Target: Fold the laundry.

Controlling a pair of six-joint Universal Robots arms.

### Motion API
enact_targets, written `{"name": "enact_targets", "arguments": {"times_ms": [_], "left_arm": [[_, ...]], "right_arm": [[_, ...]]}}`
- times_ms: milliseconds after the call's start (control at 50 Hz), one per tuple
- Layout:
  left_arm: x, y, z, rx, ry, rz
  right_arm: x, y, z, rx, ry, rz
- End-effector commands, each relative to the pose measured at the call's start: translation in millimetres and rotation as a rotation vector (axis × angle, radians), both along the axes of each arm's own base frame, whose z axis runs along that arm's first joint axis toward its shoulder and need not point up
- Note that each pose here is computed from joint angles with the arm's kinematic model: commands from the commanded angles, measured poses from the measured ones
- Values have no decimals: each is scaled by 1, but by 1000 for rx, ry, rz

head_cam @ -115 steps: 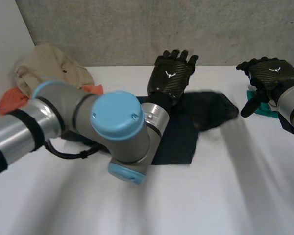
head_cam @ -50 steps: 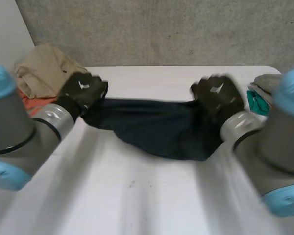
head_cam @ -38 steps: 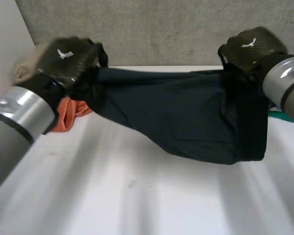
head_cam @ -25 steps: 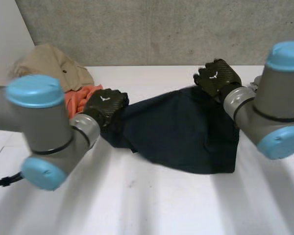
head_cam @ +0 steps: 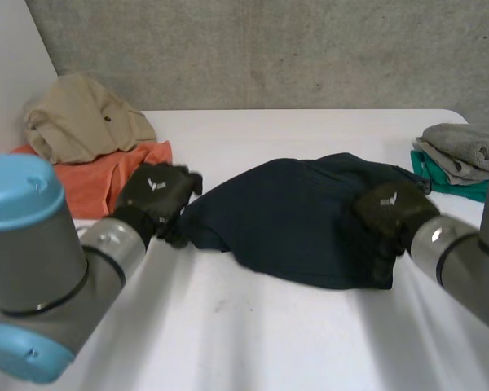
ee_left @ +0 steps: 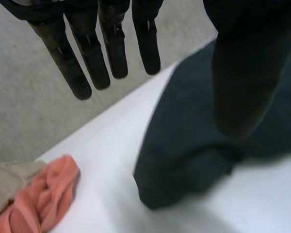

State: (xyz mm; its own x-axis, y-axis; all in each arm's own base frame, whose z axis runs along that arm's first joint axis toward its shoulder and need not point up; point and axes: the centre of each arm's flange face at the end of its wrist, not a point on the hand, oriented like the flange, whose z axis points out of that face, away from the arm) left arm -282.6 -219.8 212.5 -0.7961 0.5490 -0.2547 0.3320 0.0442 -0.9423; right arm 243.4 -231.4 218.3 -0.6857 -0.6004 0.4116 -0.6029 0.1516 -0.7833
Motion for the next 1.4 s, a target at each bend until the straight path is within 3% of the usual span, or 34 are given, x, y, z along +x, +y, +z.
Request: {"name": "enact_targets", "arguments": {"times_ms": [20, 240, 600, 880, 1160, 1280, 1400], "left_arm": [[4, 3, -37, 19, -87, -12], [-15, -38, -75, 2, -81, -5], [-34, -69, -109, -51, -192, -42], [-36, -74, -96, -82, -168, -24], [-30, -57, -36, -91, -69, -12], [-23, -43, 6, -104, -31, -8], [-9, -20, 70, -202, 17, -2]], "right_arm": [[-5, 15, -42, 80, -103, 10], [-2, 8, -98, 61, -87, 0], [1, -12, -91, -57, -102, -21], [2, -21, -92, -67, -87, -14], [2, -37, -96, -93, -59, -23], [-6, -46, -64, -173, -28, -47], [-15, -28, 44, -326, 1, -32]]}}
